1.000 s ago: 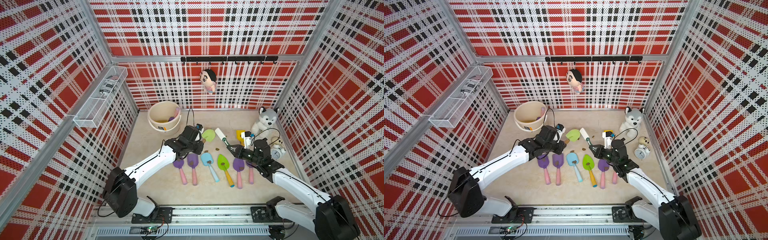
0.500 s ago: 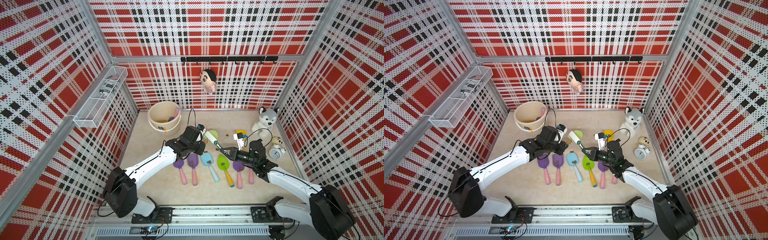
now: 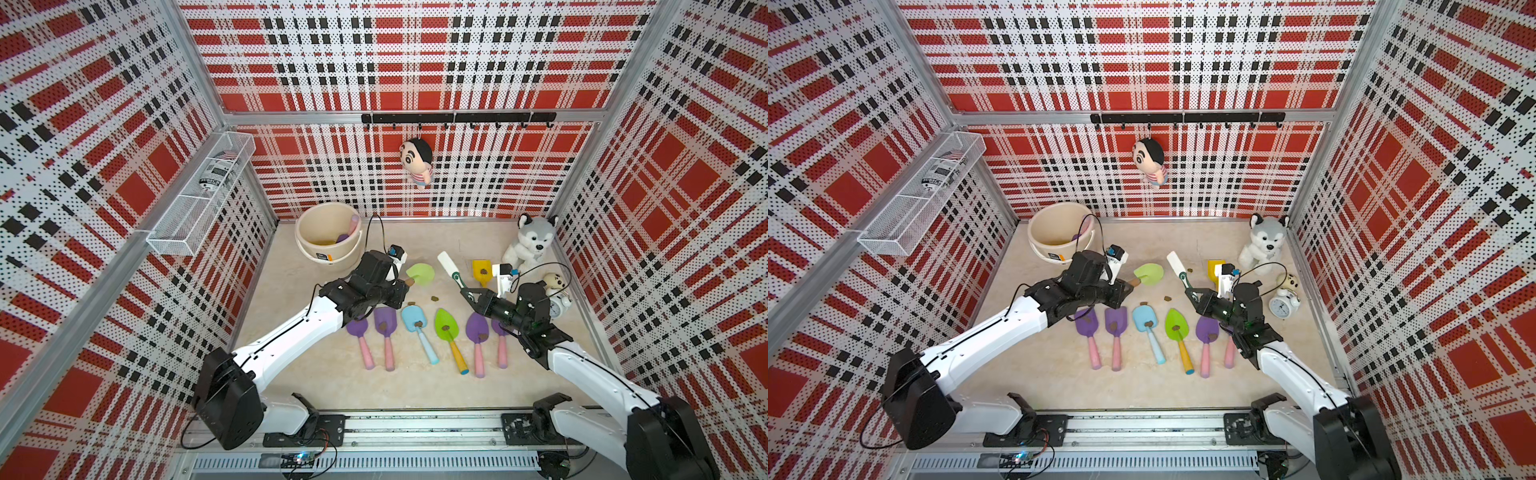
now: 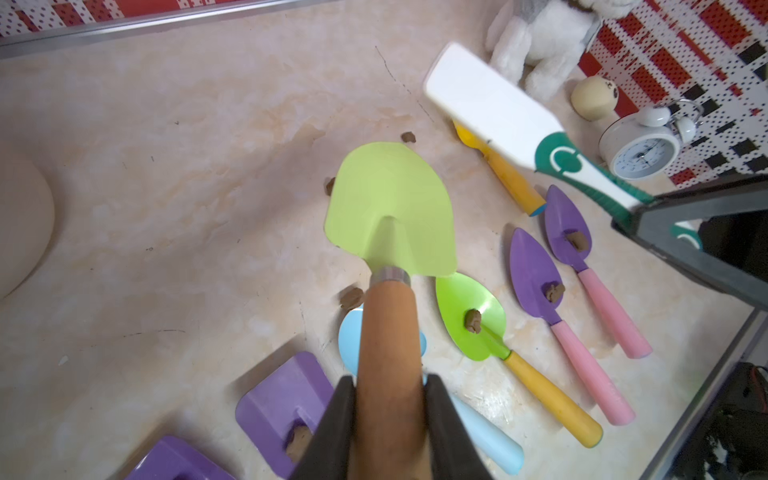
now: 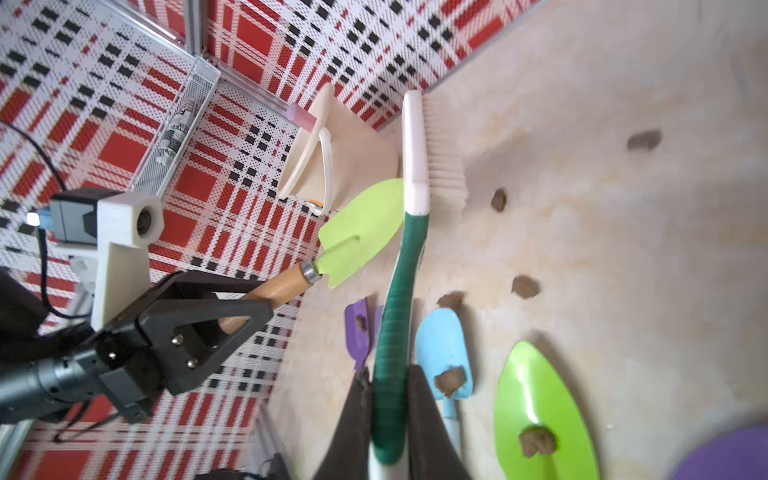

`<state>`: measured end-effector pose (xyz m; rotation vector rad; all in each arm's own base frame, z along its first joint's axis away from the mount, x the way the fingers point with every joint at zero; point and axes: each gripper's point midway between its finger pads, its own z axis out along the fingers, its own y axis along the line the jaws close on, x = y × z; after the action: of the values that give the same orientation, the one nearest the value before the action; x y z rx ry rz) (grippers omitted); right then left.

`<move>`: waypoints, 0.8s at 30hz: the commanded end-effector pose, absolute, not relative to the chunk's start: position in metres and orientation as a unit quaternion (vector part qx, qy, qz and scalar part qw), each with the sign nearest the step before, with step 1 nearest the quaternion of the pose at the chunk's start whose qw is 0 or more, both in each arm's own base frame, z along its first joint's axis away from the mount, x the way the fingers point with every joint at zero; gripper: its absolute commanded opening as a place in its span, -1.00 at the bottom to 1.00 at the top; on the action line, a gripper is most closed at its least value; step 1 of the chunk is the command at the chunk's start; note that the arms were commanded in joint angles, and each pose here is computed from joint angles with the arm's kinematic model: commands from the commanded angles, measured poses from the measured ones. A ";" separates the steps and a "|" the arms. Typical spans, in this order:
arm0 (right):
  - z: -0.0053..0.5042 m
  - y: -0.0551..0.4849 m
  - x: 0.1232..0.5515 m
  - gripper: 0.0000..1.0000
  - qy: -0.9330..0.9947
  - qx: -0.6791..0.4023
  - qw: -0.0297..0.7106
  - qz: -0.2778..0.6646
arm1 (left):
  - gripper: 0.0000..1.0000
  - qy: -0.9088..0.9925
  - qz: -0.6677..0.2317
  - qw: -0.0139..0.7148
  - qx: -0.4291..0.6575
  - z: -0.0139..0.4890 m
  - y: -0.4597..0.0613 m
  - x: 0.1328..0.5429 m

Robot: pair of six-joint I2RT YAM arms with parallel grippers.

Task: Brush the soil off the hand trowel and place it into the bucket
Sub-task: Brush off the soil from the hand trowel.

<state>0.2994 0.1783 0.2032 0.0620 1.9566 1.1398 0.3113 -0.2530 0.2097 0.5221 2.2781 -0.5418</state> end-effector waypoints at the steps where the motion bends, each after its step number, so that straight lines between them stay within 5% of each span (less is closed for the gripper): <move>1: 0.214 0.153 0.306 -1.00 0.785 -0.013 0.510 0.352 | -1.00 0.873 -0.231 0.378 0.203 0.234 -0.246 0.307; 11: 0.212 0.185 0.293 -1.00 0.769 -0.189 0.598 0.123 | -1.00 0.865 -0.258 0.388 0.188 0.285 -0.228 0.305; 24: 0.220 0.270 0.271 -1.00 0.691 -0.414 0.592 -0.028 | -1.00 0.863 -0.261 0.395 0.177 0.294 -0.224 0.310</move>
<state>0.2636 0.2729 0.2063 -0.9243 1.6734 0.0951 0.3087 -0.2265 0.2779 0.4517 2.2283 -0.6608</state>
